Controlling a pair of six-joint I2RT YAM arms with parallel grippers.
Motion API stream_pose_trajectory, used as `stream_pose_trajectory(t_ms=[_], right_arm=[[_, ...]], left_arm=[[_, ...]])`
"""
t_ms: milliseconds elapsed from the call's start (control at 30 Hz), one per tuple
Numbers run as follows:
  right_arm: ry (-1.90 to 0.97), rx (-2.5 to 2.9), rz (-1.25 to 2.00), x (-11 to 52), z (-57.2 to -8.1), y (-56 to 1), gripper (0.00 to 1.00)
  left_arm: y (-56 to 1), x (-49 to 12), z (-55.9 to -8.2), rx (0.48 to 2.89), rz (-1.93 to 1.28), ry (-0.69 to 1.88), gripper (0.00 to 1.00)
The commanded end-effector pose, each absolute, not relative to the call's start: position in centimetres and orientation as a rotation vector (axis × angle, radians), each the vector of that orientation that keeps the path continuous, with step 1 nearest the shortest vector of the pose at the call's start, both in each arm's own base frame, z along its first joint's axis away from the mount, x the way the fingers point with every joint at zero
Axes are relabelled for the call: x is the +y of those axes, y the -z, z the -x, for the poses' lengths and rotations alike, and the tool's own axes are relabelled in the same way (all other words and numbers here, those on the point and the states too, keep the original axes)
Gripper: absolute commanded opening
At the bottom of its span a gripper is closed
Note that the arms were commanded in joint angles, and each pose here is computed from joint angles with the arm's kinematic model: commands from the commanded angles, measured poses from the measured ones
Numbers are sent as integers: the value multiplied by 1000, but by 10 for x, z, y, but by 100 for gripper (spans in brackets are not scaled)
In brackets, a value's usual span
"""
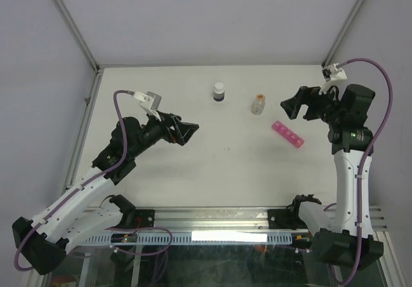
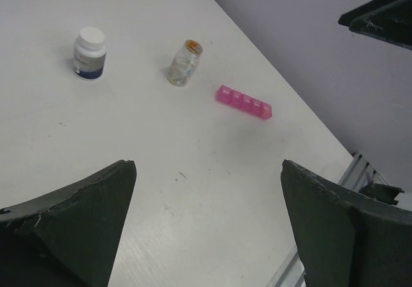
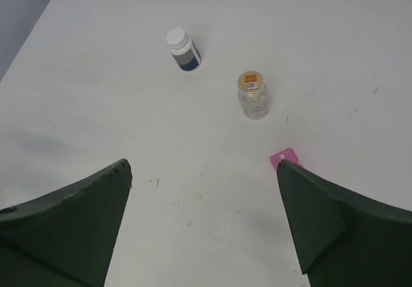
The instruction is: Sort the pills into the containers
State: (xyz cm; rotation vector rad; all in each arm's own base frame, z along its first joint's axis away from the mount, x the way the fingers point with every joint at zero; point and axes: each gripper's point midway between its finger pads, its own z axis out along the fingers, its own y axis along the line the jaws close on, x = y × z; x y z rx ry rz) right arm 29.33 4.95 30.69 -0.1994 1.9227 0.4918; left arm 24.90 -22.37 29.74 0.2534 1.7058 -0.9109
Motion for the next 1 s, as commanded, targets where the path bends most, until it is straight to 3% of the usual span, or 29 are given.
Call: stream_pose_trajectory(t_ms=[0,333,567,767,967], right_arm=[[-522,1862,164,51,-300,-321,100],[-623,1829,309,68,-299,-304,100],[-753,1758,805,96,-271,-242,100],[-503,1898,1005,63,-277,-163,99],[-198,2122,932,8,-310,-116,95]], left_arm=[[-308,-237,-238,1581,-295,952,99],[-288,-248,-214,1461,-349,1042,99],[-264,-256,-219,1444,-364,1042,99],[-230,-253,-227,1464,-370,975,99],[-208,-245,-232,1477,-349,918,99]])
